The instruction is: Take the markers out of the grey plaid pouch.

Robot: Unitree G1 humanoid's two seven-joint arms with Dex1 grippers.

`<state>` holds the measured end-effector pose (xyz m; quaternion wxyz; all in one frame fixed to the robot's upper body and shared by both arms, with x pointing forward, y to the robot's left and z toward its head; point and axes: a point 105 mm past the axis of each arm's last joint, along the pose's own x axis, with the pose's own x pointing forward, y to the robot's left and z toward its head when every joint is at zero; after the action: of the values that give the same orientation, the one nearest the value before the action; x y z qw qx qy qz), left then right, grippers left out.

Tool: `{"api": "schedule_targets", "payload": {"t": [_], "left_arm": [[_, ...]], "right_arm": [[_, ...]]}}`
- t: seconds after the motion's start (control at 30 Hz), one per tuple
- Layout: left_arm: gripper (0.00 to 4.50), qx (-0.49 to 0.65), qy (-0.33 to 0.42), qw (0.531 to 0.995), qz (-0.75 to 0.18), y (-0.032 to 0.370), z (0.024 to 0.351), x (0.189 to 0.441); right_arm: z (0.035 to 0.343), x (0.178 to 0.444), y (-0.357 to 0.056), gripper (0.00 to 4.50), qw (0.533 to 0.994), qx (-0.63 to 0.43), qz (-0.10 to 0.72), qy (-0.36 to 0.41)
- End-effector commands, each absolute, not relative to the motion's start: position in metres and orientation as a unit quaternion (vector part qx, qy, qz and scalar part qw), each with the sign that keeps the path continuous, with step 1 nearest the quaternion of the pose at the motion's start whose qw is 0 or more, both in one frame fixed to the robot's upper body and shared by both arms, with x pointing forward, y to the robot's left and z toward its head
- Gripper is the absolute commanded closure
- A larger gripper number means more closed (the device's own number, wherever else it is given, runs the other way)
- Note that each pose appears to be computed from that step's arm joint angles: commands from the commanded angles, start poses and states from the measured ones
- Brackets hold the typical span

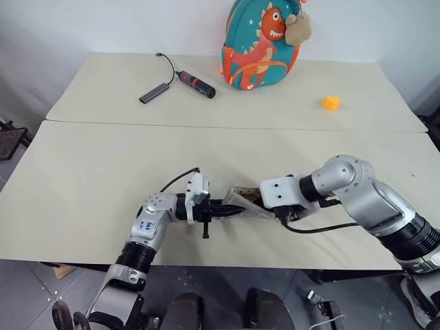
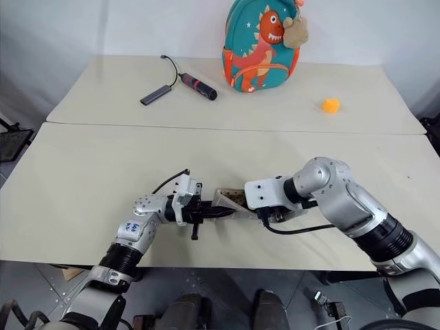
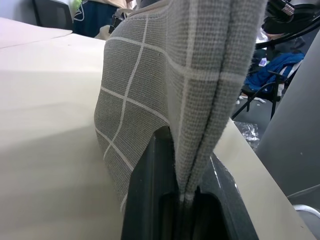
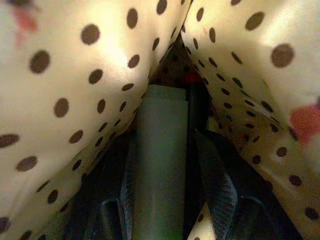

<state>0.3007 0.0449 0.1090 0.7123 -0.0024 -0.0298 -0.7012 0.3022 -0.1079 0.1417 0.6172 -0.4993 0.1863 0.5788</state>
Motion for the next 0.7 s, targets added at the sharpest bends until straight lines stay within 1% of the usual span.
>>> {"api": "schedule_targets", "payload": {"t": [0.03,0.1,0.13,0.23,0.27,0.43,0.53,0.63,0.7], "left_arm": [[4.5,-0.002,-0.04,0.706,-0.707,0.042,0.112,0.297],[4.5,-0.003,-0.04,0.707,-0.706,0.042,0.112,0.297],[4.5,-0.003,-0.041,0.707,-0.706,0.042,0.112,0.297],[4.5,-0.004,-0.041,0.711,-0.702,0.043,0.113,0.298],[4.5,-0.004,-0.041,0.711,-0.702,0.044,0.113,0.298],[4.5,-0.007,-0.041,0.714,-0.699,0.045,0.113,0.299],[4.5,-0.008,-0.041,0.716,-0.697,0.046,0.114,0.299],[4.5,-0.008,-0.041,0.717,-0.695,0.047,0.114,0.3],[4.5,-0.009,-0.04,0.719,-0.694,0.048,0.114,0.3]], "right_arm": [[0.128,0.309,-0.112,3.47,0.631,-0.488,0.567,0.208],[0.134,0.312,-0.109,4.05,0.637,-0.487,0.565,0.193],[0.137,0.313,-0.108,4.1,0.64,-0.487,0.564,0.185],[0.155,0.314,-0.106,4.1,0.646,-0.488,0.568,0.144],[0.159,0.312,-0.105,4.1,0.642,-0.488,0.577,0.129],[0.168,0.31,-0.118,4.1,0.639,-0.491,0.582,0.106],[0.174,0.3,-0.126,4.1,0.622,-0.478,0.617,0.072],[0.178,0.303,-0.138,4.1,0.616,-0.49,0.614,0.054],[0.182,0.303,-0.146,4.1,0.62,-0.482,0.618,0.041]]}}
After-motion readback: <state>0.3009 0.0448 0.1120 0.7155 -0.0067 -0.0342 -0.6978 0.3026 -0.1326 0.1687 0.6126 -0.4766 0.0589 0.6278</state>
